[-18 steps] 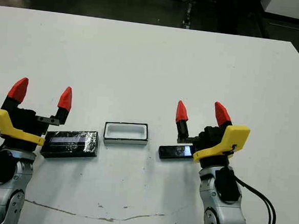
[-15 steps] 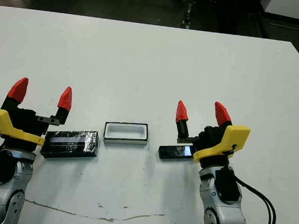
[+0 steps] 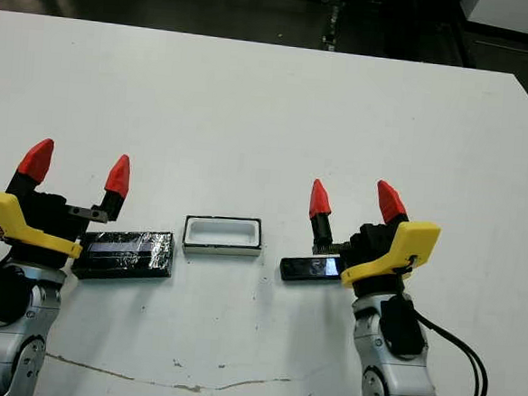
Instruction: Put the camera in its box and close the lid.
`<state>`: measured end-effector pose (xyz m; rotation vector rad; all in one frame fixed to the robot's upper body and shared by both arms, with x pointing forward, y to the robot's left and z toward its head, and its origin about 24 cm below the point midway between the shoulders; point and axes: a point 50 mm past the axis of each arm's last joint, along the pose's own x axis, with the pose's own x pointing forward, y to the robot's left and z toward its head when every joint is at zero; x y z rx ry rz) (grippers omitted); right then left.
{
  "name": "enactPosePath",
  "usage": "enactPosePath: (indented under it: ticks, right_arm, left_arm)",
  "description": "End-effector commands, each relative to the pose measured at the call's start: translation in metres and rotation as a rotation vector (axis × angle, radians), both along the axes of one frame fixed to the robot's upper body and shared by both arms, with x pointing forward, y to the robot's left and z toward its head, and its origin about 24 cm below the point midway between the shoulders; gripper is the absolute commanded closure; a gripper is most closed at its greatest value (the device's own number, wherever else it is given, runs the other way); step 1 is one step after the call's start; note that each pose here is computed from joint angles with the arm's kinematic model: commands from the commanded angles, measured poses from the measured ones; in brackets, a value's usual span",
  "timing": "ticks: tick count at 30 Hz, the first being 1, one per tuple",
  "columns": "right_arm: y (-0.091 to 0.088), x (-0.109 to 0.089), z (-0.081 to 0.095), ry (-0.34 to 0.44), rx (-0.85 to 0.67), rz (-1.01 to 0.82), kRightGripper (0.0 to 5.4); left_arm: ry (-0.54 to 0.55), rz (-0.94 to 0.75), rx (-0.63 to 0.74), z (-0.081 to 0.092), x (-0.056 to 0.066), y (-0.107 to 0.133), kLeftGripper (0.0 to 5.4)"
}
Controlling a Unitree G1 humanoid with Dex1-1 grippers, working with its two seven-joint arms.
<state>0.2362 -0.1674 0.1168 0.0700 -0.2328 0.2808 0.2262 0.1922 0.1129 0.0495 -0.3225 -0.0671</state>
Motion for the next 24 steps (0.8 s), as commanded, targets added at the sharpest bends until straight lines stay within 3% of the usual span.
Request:
enactPosePath:
  ticks: [1,6,19,24]
  right_arm:
    - [-0.017,0.008,0.015,-0.058,-0.097,0.064,0.02]
    - [-0.033,0.025,0.043,-0.089,-0.248,0.214,0.02]
    - [-0.044,0.057,0.089,0.004,-0.552,0.603,0.02]
    - [-0.036,0.059,0.098,0.11,-0.687,0.803,0.02]
  left_arm:
    - [0.015,0.011,0.003,-0.002,-0.002,0.001,0.0]
    - [0.017,0.009,-0.002,-0.002,-0.002,0.002,0.0]
    - [0.019,0.013,0.008,-0.003,-0.002,0.002,0.0]
    - [0.026,0.007,0.004,-0.004,-0.002,0.002,0.0]
